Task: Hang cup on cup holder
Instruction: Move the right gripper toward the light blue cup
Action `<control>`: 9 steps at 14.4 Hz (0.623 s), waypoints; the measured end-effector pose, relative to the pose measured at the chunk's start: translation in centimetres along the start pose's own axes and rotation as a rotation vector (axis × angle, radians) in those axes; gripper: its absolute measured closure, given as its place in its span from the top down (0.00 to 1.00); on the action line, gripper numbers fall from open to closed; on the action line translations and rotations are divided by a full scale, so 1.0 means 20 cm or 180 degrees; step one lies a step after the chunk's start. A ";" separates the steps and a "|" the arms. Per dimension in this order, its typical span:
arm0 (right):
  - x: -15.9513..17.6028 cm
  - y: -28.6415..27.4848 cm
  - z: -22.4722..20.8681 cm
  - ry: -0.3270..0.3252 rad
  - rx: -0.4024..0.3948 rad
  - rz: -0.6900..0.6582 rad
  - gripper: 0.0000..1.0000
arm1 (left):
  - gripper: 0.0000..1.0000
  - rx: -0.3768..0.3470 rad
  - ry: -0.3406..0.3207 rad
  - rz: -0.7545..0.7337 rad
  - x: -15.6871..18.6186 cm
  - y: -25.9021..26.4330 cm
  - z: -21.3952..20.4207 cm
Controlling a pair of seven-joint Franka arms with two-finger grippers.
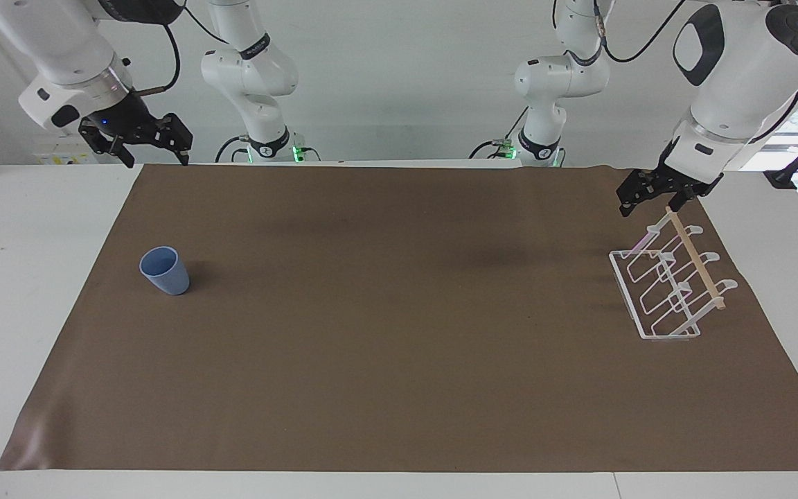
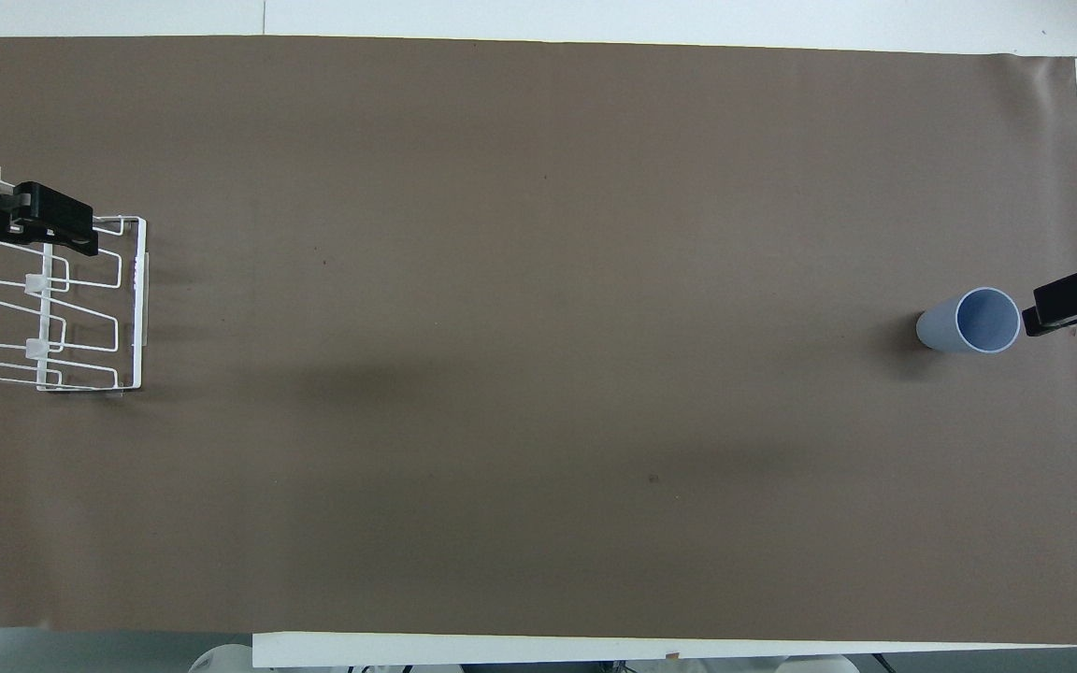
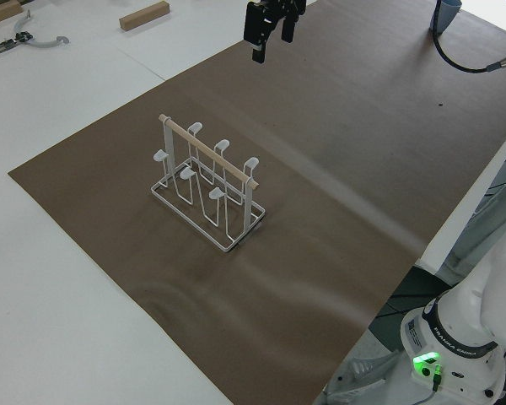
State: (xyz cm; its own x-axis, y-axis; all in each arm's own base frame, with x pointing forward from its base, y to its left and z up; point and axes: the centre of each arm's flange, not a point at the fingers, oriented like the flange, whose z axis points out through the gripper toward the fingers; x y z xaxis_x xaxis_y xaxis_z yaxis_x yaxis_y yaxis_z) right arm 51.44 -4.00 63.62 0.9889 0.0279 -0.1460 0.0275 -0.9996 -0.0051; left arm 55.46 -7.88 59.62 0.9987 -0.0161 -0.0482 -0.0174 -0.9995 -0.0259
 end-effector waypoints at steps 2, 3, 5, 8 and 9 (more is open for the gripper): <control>0.01 0.00 0.00 0.0032 -0.0005 0.0003 1.00 | 1.00 0.0000 0.0000 0.0000 0.00 0.00 0.00; 0.01 0.00 -0.01 0.0038 -0.0006 0.0004 1.00 | 1.00 0.0000 0.0000 0.0000 0.00 0.00 0.00; 0.00 0.00 -0.01 0.0044 -0.0008 0.0004 1.00 | 1.00 0.0000 0.0000 0.0000 0.00 0.00 0.00; 0.00 0.02 -0.01 0.0049 -0.0037 0.0019 1.00 | 1.00 0.0000 0.0000 0.0000 0.00 0.00 0.00; 0.00 0.03 -0.02 0.0055 -0.0100 0.0002 1.00 | 1.00 0.0000 0.0000 0.0000 0.00 0.00 0.00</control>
State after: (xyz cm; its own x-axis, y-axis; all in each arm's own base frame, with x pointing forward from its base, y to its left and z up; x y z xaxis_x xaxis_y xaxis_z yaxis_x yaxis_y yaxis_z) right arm 51.49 -4.59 63.96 0.9913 0.0275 -0.1289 0.0311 -0.9992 0.0260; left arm 55.46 -7.88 59.62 0.9987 -0.0161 -0.0482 -0.0173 -0.9995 -0.0259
